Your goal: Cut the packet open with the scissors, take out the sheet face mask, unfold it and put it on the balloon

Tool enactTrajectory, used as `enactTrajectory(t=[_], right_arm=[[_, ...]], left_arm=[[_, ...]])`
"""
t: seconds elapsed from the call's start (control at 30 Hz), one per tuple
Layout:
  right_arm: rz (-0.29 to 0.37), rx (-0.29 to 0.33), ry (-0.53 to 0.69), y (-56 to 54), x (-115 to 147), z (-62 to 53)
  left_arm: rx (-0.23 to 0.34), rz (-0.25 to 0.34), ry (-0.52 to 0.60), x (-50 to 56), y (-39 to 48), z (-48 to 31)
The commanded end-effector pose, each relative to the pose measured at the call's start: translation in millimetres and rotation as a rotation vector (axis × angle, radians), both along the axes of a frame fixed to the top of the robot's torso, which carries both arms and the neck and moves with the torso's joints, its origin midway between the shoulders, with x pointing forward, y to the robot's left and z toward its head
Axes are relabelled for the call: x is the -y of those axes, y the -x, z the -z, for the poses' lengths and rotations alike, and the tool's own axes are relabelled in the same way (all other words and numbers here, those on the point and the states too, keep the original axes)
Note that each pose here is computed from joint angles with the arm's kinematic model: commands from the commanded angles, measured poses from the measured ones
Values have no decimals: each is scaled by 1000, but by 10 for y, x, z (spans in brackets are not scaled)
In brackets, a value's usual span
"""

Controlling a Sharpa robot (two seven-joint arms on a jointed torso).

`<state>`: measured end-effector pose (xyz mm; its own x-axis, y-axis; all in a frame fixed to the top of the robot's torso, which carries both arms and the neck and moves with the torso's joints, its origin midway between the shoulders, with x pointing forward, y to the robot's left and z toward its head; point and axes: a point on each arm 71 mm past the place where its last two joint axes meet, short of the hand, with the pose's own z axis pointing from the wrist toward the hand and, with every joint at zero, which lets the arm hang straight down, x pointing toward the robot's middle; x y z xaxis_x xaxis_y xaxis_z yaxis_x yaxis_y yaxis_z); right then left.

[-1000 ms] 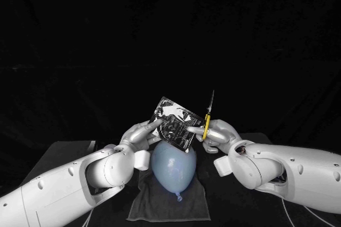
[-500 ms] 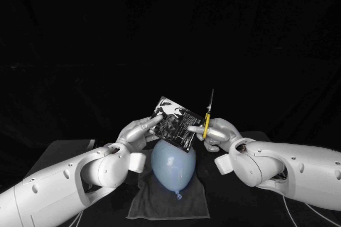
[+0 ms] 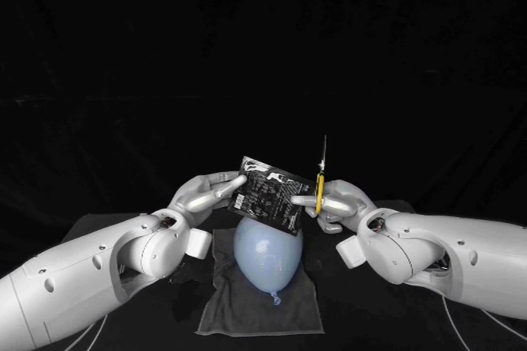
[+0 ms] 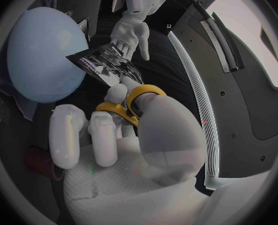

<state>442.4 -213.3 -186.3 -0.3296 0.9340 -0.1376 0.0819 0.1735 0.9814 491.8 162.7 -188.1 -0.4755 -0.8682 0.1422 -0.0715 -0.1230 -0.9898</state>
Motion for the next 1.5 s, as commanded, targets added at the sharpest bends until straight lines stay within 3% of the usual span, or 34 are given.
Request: enactTrajectory(t=[0.03, 0.27, 0.47, 0.93, 1.07, 1.37, 1.5], right_arm=[[-93, -16, 48, 16, -42, -12], [-122, -26, 92, -9, -32, -45], [-123, -17, 115, -49, -50, -74], [-114, 5, 134, -89, -72, -101], [-115, 8, 135, -90, -77, -105], [-118, 11, 138, -91, -83, -107], [-117, 13, 138, -92, -85, -108]], left_arm=[[28, 58, -94, -35, -38, -25], [-2, 170, -216, -74, -91, -70], [-61, 276, -343, -10, -66, -10], [-100, 365, -400, 112, -43, 50], [-117, 359, -368, 118, -46, 51], [-161, 282, -204, 76, -91, 12], [-169, 283, -171, 66, -91, 4]])
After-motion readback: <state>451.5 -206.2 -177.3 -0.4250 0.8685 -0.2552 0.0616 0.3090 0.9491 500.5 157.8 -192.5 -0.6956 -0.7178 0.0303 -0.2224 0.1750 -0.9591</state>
